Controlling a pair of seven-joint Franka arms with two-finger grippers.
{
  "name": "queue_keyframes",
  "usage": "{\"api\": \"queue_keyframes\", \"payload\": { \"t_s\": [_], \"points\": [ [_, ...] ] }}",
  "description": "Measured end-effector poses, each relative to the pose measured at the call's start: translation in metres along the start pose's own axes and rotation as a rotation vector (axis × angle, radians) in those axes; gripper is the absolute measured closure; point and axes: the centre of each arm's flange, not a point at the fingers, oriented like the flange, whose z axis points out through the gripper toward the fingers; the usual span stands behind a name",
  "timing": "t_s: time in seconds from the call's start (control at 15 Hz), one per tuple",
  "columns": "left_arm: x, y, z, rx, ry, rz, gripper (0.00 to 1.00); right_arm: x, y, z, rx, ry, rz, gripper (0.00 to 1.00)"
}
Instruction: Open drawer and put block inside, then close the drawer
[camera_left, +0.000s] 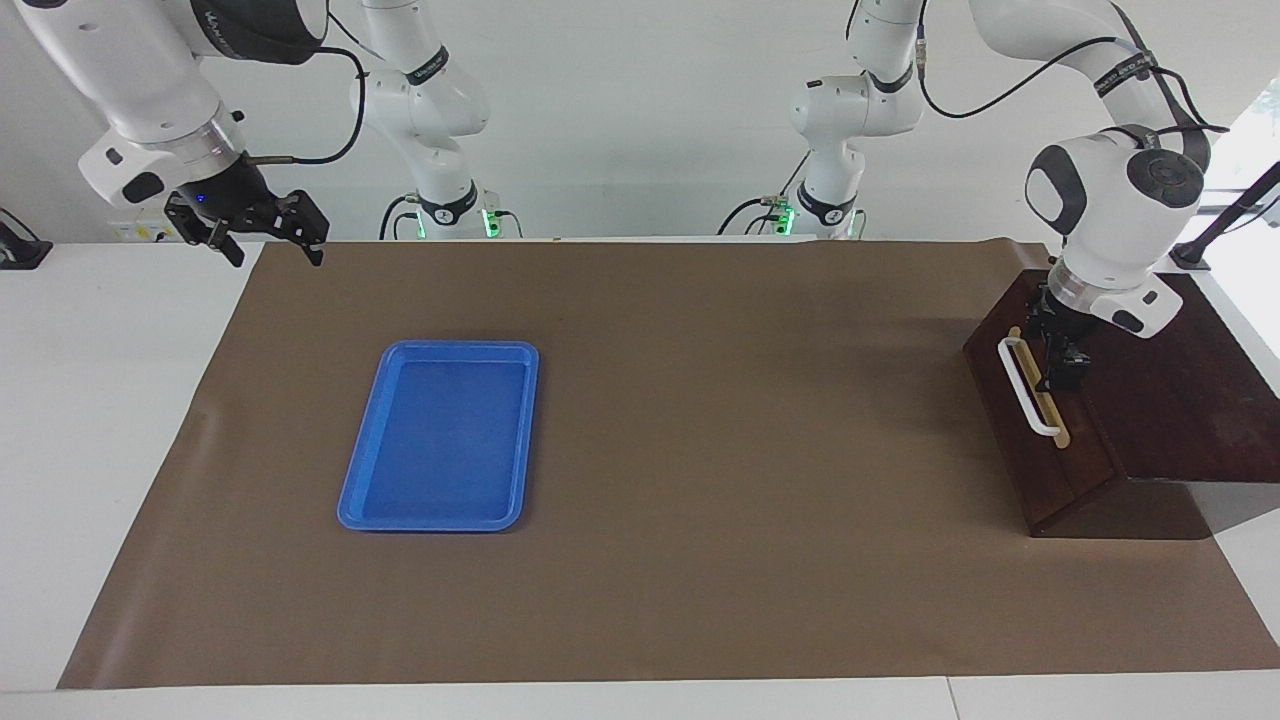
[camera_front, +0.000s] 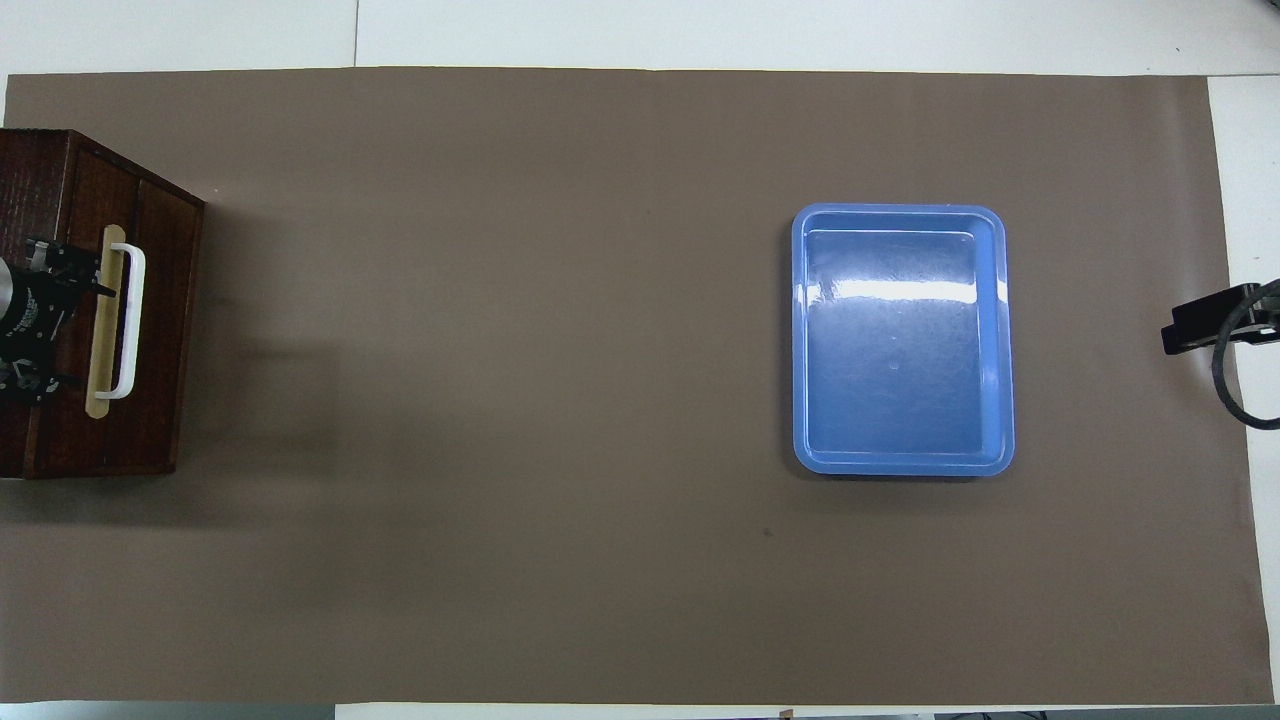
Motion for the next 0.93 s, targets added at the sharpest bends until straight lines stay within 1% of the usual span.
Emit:
{"api": "queue_keyframes", "payload": {
  "t_s": [0.07,0.27,0.4,0.53,0.67,0.73,0.93],
  "points": [
    [-0.009,-0.001,-0.018,0.008,-0.013,0.089,0.00,0.000,0.000,0.000,0.000,0.000,-0.001,0.00],
    [-0.042,-0.012,-0.067,0.033,-0.087,0.423,0.00,0.000,-0.001,-0.001,0.000,0.001,-0.001,0.00],
    [-0.060,-0.023,-0.091,0.049,-0.132,0.619,0.00,0.000,-0.001,-0.001,0.000,0.002,-0.001,0.00],
    [-0.079,-0.021,-0.114,0.047,-0.156,0.793,0.00,0.000,-0.001,-0.001,0.000,0.002,-0.001,0.00],
    [-0.093,-0.013,-0.122,0.013,-0.199,0.902,0.00,0.000,-0.001,-0.001,0.000,0.002,-0.001,0.00],
    [-0.095,-0.009,-0.120,-0.009,-0.230,0.938,0.00,0.000,-0.001,-0.001,0.000,0.002,-0.001,0.00],
    [-0.102,-0.006,-0.124,-0.011,-0.233,0.983,0.00,0.000,-0.001,-0.001,0.000,0.002,-0.001,0.00]
  ]
}}
